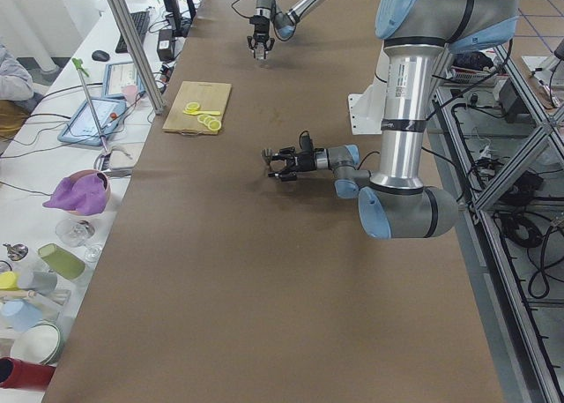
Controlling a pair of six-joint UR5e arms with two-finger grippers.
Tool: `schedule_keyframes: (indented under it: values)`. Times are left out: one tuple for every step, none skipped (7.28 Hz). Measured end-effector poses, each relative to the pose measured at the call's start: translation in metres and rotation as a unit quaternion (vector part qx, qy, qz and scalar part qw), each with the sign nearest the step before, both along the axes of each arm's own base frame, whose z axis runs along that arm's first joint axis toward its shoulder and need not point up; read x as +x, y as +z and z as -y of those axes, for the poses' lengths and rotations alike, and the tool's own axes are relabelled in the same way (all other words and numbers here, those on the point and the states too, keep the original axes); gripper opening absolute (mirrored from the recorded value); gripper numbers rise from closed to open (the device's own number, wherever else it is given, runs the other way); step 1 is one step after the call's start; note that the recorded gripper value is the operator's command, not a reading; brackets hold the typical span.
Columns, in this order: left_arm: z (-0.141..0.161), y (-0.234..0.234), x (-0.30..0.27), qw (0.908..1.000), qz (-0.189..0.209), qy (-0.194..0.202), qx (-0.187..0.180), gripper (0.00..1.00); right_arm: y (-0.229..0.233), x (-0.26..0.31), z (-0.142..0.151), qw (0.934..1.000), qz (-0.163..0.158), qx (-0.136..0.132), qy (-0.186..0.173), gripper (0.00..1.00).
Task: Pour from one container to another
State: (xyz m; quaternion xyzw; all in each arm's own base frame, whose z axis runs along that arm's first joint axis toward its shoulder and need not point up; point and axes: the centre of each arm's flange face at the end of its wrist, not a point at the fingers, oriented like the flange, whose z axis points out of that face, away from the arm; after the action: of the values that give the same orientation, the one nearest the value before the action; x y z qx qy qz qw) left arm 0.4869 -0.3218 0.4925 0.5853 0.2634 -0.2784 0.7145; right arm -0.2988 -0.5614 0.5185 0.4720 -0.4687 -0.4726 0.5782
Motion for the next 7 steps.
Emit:
schedule_keyframes:
  values:
    - [0.005,-0.003,0.003,1.0000,0.005,-0.003,-0.001,0.72,-0.010,0.011,0.006,1.0000,0.003,0.005,0.007,0.00]
    - [0.007,-0.006,0.007,1.0000,0.008,-0.005,-0.002,0.70,-0.018,0.020,0.011,0.9998,0.007,0.011,0.016,0.00]
    - [0.009,-0.007,0.011,0.9999,0.009,-0.005,-0.003,0.58,-0.027,0.027,0.016,0.9995,0.010,0.018,0.023,0.00]
    - [0.010,-0.008,0.016,0.9999,0.009,-0.005,-0.003,0.47,-0.031,0.030,0.019,0.9993,0.012,0.023,0.027,0.00]
    - [0.011,-0.009,0.018,0.9999,0.010,-0.005,-0.003,0.36,-0.034,0.030,0.020,0.9992,0.012,0.025,0.028,0.00]
    - [0.012,-0.009,0.019,0.9999,0.010,-0.006,-0.003,0.25,-0.038,0.029,0.022,0.9992,0.014,0.026,0.028,0.00]
    - [0.012,-0.009,0.019,0.9999,0.012,-0.006,-0.004,0.19,-0.045,0.028,0.026,0.9992,0.014,0.024,0.028,0.00]
